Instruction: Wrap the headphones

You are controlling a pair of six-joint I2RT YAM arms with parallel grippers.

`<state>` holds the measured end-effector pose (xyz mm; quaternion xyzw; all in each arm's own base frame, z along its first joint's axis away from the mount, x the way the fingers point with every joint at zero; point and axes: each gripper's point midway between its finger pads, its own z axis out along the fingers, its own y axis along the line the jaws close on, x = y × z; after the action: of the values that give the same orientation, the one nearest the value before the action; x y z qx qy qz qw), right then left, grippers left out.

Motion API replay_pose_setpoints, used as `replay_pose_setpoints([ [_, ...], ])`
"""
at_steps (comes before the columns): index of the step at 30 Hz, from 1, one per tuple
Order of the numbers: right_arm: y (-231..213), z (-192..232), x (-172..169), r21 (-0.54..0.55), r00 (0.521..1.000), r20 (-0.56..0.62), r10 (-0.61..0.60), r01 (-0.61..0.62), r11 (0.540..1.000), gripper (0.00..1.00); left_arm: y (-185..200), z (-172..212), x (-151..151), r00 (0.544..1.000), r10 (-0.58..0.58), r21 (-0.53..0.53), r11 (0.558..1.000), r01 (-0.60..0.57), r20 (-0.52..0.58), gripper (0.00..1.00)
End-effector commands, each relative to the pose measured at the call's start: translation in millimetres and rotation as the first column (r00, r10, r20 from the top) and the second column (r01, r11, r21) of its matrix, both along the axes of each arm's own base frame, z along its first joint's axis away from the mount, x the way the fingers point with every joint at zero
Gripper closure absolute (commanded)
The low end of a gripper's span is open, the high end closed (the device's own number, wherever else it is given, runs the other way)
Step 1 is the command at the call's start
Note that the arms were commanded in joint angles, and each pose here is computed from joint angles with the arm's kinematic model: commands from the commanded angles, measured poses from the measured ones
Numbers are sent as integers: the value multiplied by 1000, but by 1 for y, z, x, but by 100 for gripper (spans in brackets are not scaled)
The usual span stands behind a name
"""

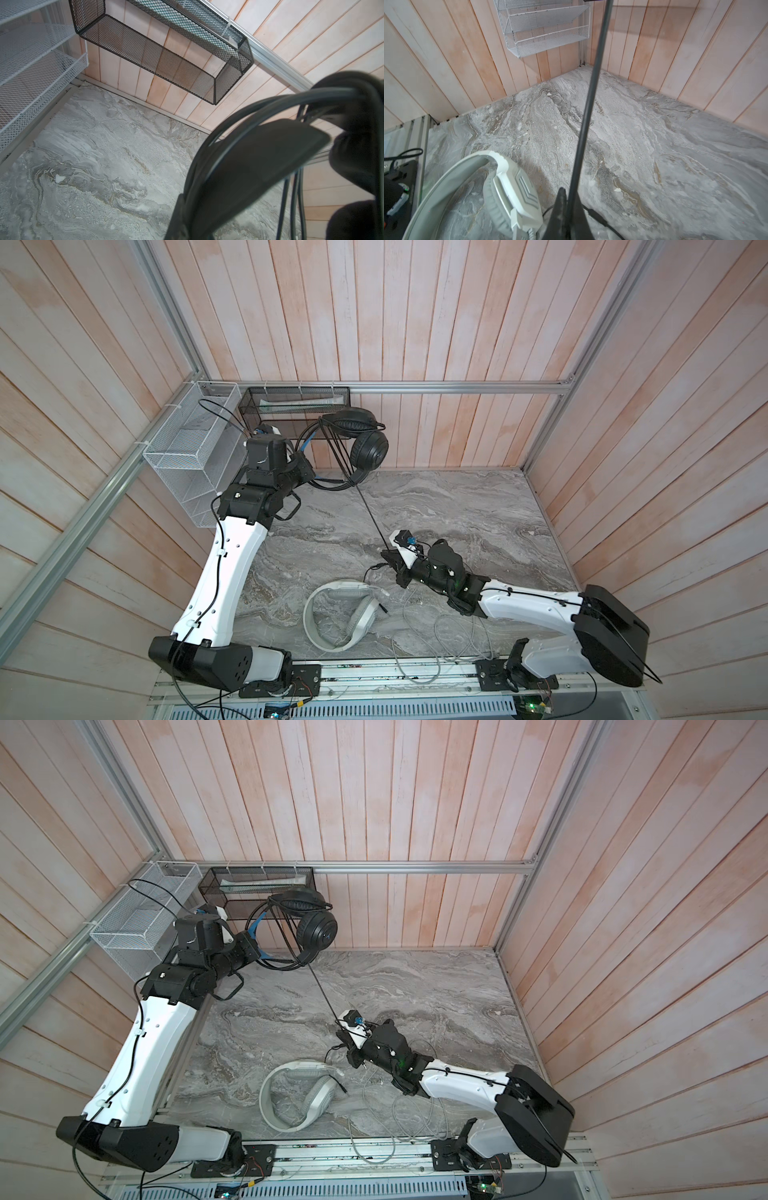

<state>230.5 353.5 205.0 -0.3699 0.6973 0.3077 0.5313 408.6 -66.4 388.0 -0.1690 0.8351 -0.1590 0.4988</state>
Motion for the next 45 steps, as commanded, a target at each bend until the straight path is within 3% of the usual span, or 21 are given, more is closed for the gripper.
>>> replay_pose_setpoints([
  [1,-9,-1,-13,-195,999,52,12,-2,981,100,9,16,20,992,72,13,997,-73,103,100],
  [6,1,42,-24,-282,991,92,97,-67,957,100,-14,-31,20,996,78,183,980,-82,32,100],
  [13,3,98,-19,-373,972,218,86,2,928,100,-43,-87,6,997,48,378,926,-21,-61,100],
  [16,-2,119,-9,-386,957,286,49,68,920,100,-54,-108,-6,995,29,464,886,20,-100,100],
  [20,-17,149,18,-388,909,408,-83,254,886,100,-62,-130,-31,991,1,548,833,74,-136,100],
  [23,-28,165,38,-358,857,481,-187,387,850,99,-68,-143,-49,986,-40,577,807,127,-161,100],
  [30,-40,185,73,-278,789,521,-326,518,809,95,-78,-161,-84,973,-129,601,768,221,-193,100],
  [37,-40,190,98,-217,807,479,-346,491,844,88,-98,-176,-110,943,-253,589,737,332,-215,100],
  [45,-36,177,109,-235,811,476,-341,491,839,78,-96,-182,-122,926,-290,577,724,378,-243,100],
])
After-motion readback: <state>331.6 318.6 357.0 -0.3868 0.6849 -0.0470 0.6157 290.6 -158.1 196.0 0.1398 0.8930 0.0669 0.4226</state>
